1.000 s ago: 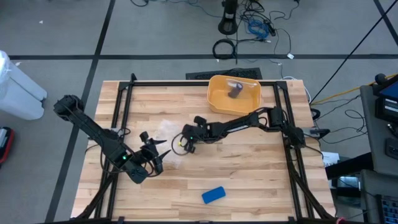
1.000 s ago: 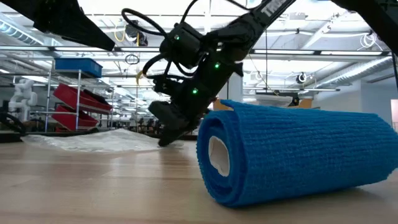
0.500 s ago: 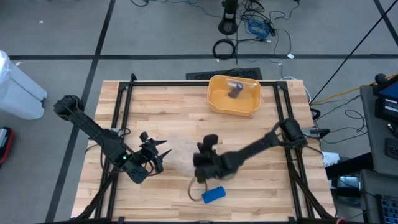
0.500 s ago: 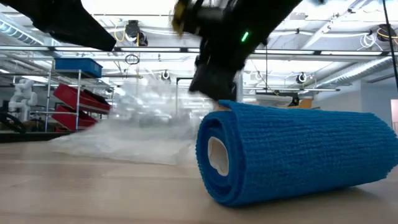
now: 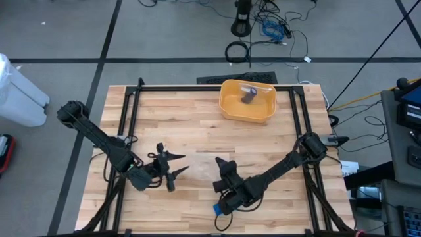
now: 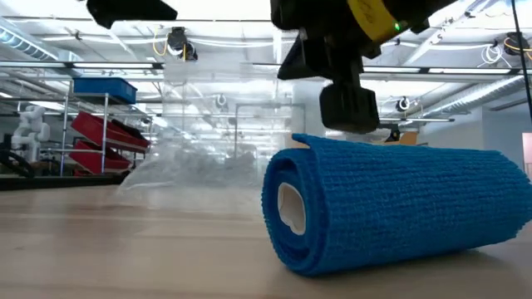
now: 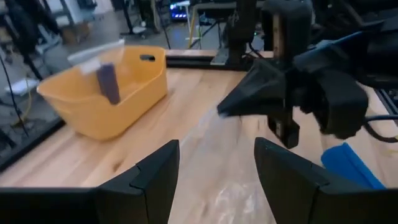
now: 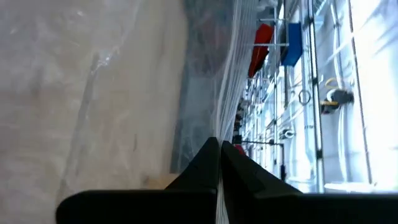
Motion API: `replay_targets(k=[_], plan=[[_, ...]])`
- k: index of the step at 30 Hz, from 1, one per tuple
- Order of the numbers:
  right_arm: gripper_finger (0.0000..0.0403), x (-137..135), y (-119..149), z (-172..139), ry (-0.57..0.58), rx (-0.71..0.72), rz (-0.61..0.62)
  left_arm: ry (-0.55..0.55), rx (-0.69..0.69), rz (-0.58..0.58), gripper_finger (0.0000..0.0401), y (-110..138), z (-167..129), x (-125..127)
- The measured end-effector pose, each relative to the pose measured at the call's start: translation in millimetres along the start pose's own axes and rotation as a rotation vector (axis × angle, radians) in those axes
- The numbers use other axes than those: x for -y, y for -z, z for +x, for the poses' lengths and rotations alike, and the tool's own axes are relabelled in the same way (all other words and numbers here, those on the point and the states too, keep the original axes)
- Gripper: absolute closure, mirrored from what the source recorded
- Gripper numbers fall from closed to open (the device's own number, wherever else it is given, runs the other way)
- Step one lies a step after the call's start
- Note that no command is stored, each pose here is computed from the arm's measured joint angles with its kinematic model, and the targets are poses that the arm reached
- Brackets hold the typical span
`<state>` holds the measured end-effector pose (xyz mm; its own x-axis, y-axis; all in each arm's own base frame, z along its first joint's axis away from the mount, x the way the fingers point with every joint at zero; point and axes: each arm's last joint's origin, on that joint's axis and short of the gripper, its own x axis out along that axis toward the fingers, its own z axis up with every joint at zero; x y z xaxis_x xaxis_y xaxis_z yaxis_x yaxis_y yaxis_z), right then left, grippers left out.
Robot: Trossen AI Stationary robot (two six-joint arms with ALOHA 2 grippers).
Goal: Roll bandage
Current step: Put the blue bandage into the transparent zip bag
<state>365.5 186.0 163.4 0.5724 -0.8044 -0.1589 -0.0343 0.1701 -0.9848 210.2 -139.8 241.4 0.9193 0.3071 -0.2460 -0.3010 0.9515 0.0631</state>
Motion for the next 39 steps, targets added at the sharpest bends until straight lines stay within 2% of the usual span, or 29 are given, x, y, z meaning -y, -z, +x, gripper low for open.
replay_targets(k=[3, 8, 10, 14, 18, 27, 39], plan=[[0.0403, -1.4, 0.4, -1.4, -0.004, 0.005, -0.084, 0.003, 0.013, 0.036, 0.0186, -1.4, 1.3, 1.2], [0.0403, -2.4, -1.6, -8.9, -0.001, 0.027, -0.341, -0.032, -0.003, 0.063, 0.0186, 1.7, 10.8, -1.5], [0.0403, -1.6, -4.5, -11.3, 0.005, 0.039, -0.385, -0.044, -0.015, 0.068, 0.0186, 3.8, 16.8, -3.3], [0.0403, 2.1, -11.6, -12.9, 0.016, 0.058, -0.344, 0.025, -0.044, 0.078, 0.0186, 7.0, 30.6, -3.1], [0.0403, 3.3, -14.2, -14.4, 0.021, 0.067, -0.353, 0.105, -0.048, 0.114, 0.0186, 9.8, 41.2, 0.4], [0.0403, 3.1, -14.3, -16.8, 0.022, 0.072, -0.354, 0.103, -0.056, 0.138, 0.0192, 11.4, 45.5, -1.0], [0.0403, 3.4, -14.8, -16.6, 0.022, 0.073, -0.349, 0.04, -0.137, 0.128, 0.0291, 19.2, 53.9, -12.6]])
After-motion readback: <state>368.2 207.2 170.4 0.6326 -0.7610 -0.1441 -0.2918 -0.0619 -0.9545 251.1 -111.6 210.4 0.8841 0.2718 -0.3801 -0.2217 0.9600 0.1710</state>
